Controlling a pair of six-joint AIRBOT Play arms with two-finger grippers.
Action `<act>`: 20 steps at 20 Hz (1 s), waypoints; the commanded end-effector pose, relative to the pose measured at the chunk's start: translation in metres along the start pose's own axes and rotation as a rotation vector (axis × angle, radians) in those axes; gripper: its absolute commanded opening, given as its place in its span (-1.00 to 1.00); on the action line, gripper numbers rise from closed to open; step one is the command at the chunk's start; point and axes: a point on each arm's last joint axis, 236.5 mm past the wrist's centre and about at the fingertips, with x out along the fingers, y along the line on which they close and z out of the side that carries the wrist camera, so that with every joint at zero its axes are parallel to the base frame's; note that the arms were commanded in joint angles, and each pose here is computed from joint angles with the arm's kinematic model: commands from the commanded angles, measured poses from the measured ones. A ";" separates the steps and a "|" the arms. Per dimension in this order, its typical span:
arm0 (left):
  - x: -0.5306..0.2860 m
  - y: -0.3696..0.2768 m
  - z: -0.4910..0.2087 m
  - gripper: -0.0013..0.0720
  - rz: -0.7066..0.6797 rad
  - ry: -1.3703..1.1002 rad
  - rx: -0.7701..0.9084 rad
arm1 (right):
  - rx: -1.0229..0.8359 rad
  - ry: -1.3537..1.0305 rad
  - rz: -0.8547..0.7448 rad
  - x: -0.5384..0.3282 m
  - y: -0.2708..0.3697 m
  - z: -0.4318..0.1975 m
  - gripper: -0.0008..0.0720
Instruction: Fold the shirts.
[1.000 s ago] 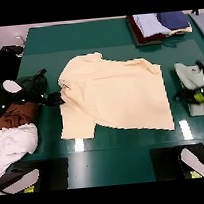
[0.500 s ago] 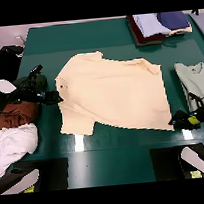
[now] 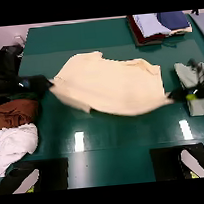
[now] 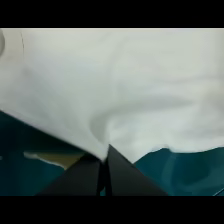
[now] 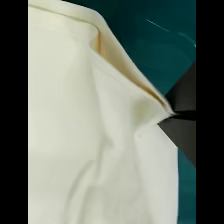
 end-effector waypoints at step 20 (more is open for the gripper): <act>-0.188 -0.063 0.169 -0.90 0.216 -0.476 0.209 | -0.295 -0.694 -0.161 -0.284 0.092 0.170 -0.94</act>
